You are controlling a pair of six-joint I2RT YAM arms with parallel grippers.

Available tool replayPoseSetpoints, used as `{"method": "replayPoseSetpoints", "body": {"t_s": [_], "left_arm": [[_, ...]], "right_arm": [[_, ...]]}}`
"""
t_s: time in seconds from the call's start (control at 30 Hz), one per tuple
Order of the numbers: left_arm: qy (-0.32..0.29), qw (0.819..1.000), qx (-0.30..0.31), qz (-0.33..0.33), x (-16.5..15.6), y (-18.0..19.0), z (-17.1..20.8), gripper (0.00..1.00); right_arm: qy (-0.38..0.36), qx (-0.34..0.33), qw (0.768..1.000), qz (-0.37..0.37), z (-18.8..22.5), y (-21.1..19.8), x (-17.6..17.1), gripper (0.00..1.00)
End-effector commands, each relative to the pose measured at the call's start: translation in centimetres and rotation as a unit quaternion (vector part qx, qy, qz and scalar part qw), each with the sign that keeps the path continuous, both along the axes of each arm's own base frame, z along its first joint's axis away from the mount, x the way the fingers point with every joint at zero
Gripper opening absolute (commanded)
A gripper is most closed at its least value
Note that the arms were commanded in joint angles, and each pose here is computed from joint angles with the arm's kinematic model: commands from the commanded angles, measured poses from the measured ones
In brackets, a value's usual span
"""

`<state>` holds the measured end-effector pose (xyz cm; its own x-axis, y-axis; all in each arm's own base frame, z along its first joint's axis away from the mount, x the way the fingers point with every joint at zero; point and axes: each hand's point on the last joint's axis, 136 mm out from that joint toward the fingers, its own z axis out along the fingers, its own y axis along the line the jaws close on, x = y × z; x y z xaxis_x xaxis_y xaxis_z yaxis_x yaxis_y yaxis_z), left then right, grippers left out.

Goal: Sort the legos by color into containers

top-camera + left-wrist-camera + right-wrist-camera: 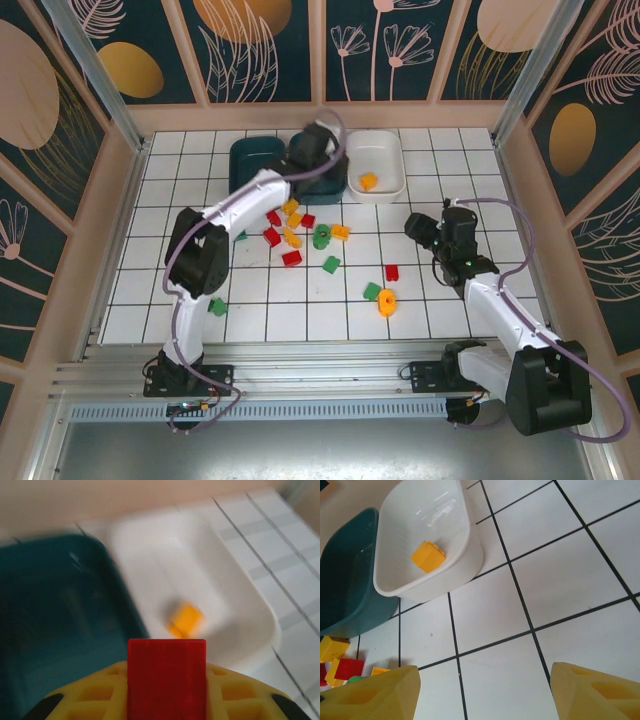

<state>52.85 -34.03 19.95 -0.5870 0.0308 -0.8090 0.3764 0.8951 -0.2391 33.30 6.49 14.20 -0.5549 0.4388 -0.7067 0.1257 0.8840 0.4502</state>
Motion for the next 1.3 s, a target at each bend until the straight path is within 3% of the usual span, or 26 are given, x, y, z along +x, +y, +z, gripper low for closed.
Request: {"method": "replayPoseSetpoints", "body": {"t_s": [0.0,0.13,0.3,0.37,0.43,0.57,0.67,0.77,0.9,1.0,1.1,1.27], "left_arm": [[0.092,0.994,0.028,0.057,2.7,2.8,-7.0,0.12],[0.111,0.991,0.013,0.068,5.9,3.6,-8.8,0.16],[0.11,0.992,0.012,0.063,6.6,3.8,-9.9,0.27],[0.116,0.991,0.013,0.062,6.6,4.0,-10.2,0.37],[0.111,0.992,0.011,0.057,6.5,4.1,-9.5,0.55],[0.078,0.996,0.0,0.046,5.9,4.2,-4.9,0.74],[0.065,0.996,-0.014,0.053,3.9,5.3,-2.2,0.75],[0.066,0.996,-0.044,0.044,-1.0,6.5,-2.0,0.75],[0.094,0.995,-0.023,0.012,-8.4,6.0,-4.5,0.76],[0.113,0.993,0.004,-0.016,-12.1,4.3,-6.7,0.77],[0.137,0.99,0.026,-0.034,-14.1,2.7,-9.4,0.77],[0.155,0.984,0.084,-0.005,-14.0,2.9,-13.2,0.77]], "right_arm": [[-0.021,0.023,1.0,0.006,0.9,0.8,0.1,0.7],[-0.022,0.024,0.999,0.023,1.2,1.5,-0.3,0.7],[-0.02,0.005,0.999,0.039,1.3,2.2,-0.4,0.7],[-0.018,0.003,0.999,0.044,1.3,2.5,-0.4,0.7],[-0.019,0.002,0.999,0.051,1.4,2.9,-0.4,0.71],[-0.021,-0.004,0.998,0.063,1.6,3.8,-0.2,0.71],[-0.025,-0.012,0.997,0.077,1.9,4.9,-0.2,0.71],[-0.028,-0.026,0.996,0.076,1.9,5.1,-0.2,0.71],[-0.031,-0.043,0.997,0.057,1.4,4.1,-0.1,0.71],[-0.032,-0.046,0.998,0.041,1.0,3.3,0.3,0.72],[-0.027,-0.028,0.999,0.033,0.1,2.8,0.5,0.73],[-0.007,-0.005,0.999,0.04,-1.7,3.1,0.4,0.73]]}}
